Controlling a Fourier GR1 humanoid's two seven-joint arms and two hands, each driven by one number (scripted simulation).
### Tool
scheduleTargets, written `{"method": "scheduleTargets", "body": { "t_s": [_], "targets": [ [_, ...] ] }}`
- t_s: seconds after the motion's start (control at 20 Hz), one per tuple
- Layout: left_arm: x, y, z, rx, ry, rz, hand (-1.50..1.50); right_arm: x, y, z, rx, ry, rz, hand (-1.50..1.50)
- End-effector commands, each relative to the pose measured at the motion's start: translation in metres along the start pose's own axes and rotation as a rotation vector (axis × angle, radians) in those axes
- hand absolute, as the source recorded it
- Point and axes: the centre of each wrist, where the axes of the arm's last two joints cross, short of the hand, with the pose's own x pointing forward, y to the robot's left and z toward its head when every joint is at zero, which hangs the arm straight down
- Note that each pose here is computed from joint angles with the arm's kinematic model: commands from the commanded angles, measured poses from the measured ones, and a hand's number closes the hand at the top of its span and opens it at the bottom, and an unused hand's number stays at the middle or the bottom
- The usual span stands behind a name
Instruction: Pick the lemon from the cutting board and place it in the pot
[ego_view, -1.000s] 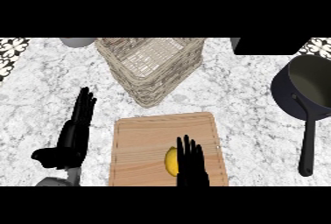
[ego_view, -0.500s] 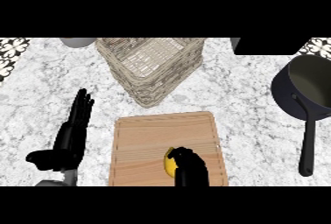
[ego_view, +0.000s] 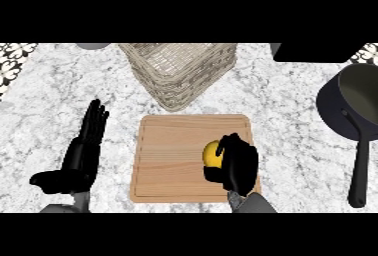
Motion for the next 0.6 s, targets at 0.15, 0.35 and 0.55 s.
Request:
{"method": "scheduleTargets", "body": {
  "t_s": [0.15, 0.35, 0.55],
  "targets": [
    [0.003, -0.014, -0.005, -0.041, -0.018, 0.009, 0.00, 0.024, -0.056, -0.125, -0.004, 0.342, 0.069, 1.50],
    [0.004, -0.027, -0.009, -0.046, -0.031, 0.013, 0.00, 0.056, -0.080, -0.163, -0.177, 0.330, 0.111, 1.50],
    [0.002, -0.011, -0.009, -0.044, -0.016, -0.008, 0.00, 0.083, -0.091, -0.176, -0.332, 0.306, 0.162, 1.50]
  ]
}}
